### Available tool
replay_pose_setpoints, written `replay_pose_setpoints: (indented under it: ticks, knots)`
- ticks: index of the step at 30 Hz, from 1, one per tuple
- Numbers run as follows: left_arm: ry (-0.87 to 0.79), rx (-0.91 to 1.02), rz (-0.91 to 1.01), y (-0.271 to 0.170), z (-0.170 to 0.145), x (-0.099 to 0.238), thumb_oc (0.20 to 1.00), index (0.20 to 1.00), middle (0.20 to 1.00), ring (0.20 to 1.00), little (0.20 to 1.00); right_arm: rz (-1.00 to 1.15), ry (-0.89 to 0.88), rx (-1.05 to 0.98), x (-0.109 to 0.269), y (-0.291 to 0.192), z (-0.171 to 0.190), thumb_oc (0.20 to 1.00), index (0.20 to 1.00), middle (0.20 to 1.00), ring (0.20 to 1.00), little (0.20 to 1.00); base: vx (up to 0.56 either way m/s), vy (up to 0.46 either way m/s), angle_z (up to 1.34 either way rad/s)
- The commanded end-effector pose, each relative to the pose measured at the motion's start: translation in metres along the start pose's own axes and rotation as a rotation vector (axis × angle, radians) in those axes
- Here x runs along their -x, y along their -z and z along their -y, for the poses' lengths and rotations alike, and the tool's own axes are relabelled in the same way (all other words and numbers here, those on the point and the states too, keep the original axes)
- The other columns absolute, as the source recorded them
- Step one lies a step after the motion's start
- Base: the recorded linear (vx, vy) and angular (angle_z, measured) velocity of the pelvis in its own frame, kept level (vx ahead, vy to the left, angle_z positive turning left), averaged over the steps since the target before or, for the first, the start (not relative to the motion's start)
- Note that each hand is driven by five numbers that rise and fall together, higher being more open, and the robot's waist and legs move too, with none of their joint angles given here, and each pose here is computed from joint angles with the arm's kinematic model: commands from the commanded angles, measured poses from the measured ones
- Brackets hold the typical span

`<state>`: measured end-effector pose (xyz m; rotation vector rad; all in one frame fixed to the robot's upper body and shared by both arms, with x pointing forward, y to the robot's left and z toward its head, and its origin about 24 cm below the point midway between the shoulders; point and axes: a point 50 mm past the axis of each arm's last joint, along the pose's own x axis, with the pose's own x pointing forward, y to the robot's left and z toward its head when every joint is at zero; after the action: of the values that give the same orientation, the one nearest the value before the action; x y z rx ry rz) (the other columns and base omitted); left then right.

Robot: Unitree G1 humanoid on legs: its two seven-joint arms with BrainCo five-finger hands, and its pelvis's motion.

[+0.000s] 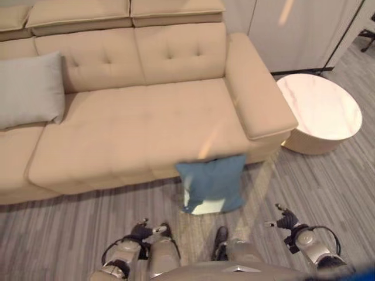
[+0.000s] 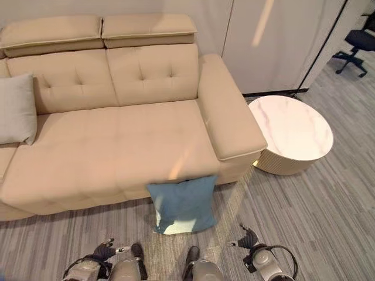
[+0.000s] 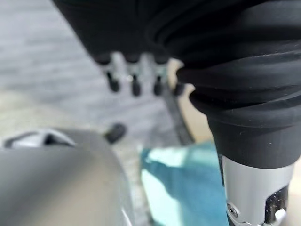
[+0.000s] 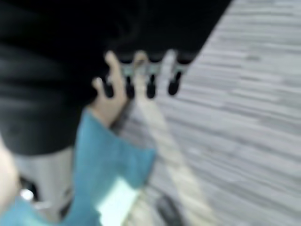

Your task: Pick up all the scattered cushions and arrange them neatly on the sofa.

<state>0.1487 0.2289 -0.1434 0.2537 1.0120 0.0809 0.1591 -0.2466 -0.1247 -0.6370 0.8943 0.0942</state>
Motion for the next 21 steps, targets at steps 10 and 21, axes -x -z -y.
replay_pose_setpoints:
  ticks: [10,21]
  knots:
    - [-0.121,0.059,-0.019,0.011,-0.037,0.004,1.0,1.0,1.0,1.0,1.0,0.123,-0.014,-0.009,-0.005,-0.035,-0.005,1.0,1.0,1.0,1.0,1.0,0.14,0.101,-0.25]
    - [-0.142,0.053,0.101,-0.025,-0.04,-0.001,1.0,1.0,1.0,1.0,1.0,0.233,0.016,0.007,-0.005,-0.061,0.008,1.0,1.0,1.0,1.0,1.0,0.03,-0.125,0.28]
